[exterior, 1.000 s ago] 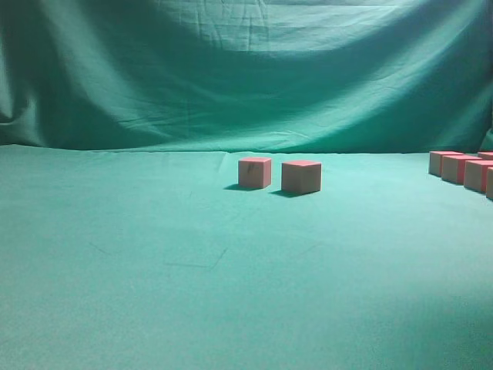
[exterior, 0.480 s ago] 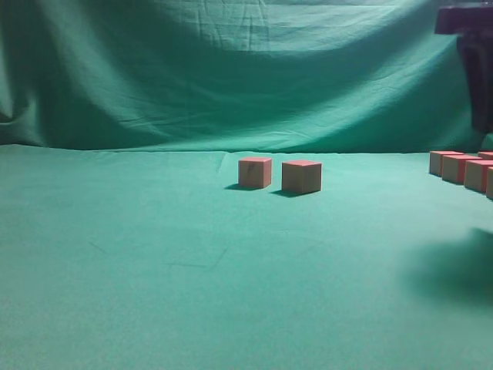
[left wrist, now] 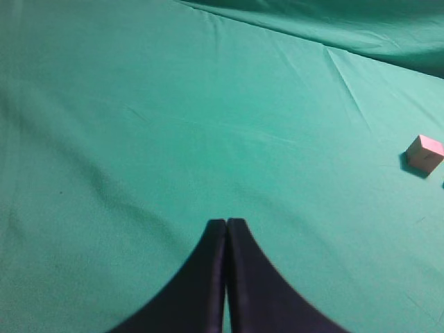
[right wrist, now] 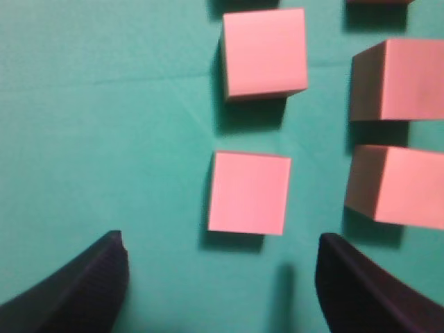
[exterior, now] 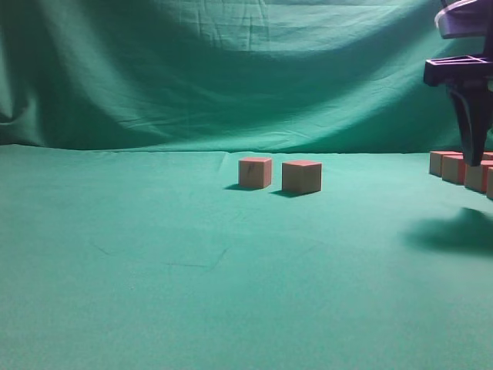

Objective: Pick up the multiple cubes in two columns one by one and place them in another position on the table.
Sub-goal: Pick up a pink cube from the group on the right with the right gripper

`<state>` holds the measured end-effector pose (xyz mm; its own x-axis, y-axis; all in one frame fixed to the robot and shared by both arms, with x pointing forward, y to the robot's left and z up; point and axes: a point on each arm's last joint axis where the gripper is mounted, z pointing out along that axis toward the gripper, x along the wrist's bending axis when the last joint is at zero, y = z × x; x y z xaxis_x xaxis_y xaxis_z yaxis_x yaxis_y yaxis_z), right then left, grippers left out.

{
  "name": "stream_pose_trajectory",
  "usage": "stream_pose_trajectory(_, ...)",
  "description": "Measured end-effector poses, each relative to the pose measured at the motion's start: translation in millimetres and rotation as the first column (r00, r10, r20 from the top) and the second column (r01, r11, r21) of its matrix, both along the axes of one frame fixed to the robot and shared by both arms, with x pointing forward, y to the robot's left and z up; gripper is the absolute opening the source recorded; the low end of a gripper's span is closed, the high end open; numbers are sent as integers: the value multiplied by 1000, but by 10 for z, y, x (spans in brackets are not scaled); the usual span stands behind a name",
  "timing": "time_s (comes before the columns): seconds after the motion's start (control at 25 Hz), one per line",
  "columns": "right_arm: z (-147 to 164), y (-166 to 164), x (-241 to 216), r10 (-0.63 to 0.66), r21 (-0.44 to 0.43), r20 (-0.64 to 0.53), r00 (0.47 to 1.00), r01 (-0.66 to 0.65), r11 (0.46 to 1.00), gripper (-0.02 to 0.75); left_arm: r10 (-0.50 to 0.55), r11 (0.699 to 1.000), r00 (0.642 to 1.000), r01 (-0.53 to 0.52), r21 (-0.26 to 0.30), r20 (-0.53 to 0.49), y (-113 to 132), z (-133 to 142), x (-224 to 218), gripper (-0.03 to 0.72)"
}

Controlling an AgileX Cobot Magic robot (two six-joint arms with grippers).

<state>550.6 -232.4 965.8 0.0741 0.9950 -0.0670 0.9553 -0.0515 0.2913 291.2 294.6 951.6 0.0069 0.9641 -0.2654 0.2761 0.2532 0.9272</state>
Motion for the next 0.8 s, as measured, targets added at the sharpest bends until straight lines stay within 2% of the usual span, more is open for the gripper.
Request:
stream_pose_trajectory(0.2,68,-1,85,7,-18,41,999,-6,1000,559,0,1000,1000,0,0,0,0,0,0,0)
stream_pose_trajectory(0.4,-108,-73,155,-47,-17,3,999,47,999,559,0,1000,1000,0,0,0,0,0,0,0)
stream_pose_trajectory(0.72,-268,-65,208,-41,-19,-15,999,41,999,559,0,1000,1000,0,0,0,0,0,0,0)
stream_pose_trajectory(0.8,-289,-61,217,-39,-18,-15,999,39,999,489,0,1000,1000,0,0,0,0,0,0,0)
